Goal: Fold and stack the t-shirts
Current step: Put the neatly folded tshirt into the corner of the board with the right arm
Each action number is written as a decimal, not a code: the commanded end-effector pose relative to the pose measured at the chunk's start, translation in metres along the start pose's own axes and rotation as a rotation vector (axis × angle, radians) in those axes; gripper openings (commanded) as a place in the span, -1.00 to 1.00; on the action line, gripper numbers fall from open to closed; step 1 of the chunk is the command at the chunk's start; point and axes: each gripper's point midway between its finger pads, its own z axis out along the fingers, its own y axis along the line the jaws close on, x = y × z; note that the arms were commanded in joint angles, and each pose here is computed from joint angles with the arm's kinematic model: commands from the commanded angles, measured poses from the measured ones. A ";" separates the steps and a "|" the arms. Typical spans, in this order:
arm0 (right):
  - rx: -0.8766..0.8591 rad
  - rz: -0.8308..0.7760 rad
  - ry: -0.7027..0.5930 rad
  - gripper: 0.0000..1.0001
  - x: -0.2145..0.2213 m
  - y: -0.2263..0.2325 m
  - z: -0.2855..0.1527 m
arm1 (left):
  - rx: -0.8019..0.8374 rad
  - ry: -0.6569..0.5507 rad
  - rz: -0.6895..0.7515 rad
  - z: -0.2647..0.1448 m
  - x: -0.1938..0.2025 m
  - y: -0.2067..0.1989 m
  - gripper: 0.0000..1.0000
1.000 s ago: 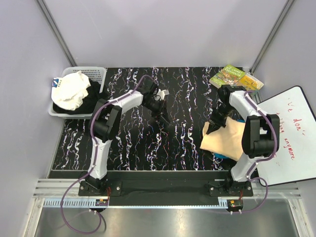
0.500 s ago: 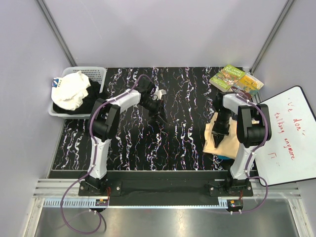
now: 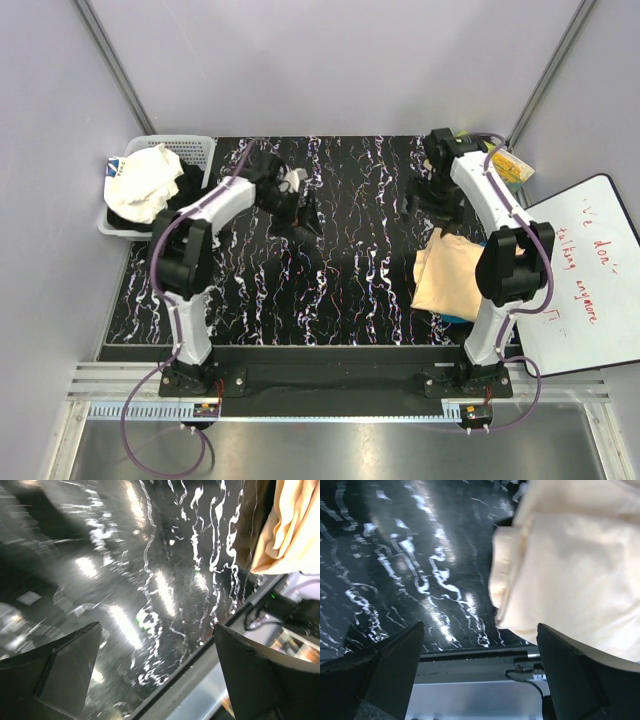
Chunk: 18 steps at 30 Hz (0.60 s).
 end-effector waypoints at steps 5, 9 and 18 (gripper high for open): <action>-0.087 -0.150 -0.165 0.99 -0.034 0.044 -0.021 | -0.287 -0.305 0.101 -0.102 -0.038 0.031 0.98; -0.112 -0.191 -0.254 0.99 -0.062 0.056 -0.028 | -0.432 -0.334 0.028 -0.131 -0.033 0.066 0.98; -0.326 -0.276 -0.598 0.99 -0.123 0.105 -0.088 | -0.628 -0.321 -0.136 -0.162 0.001 0.135 0.98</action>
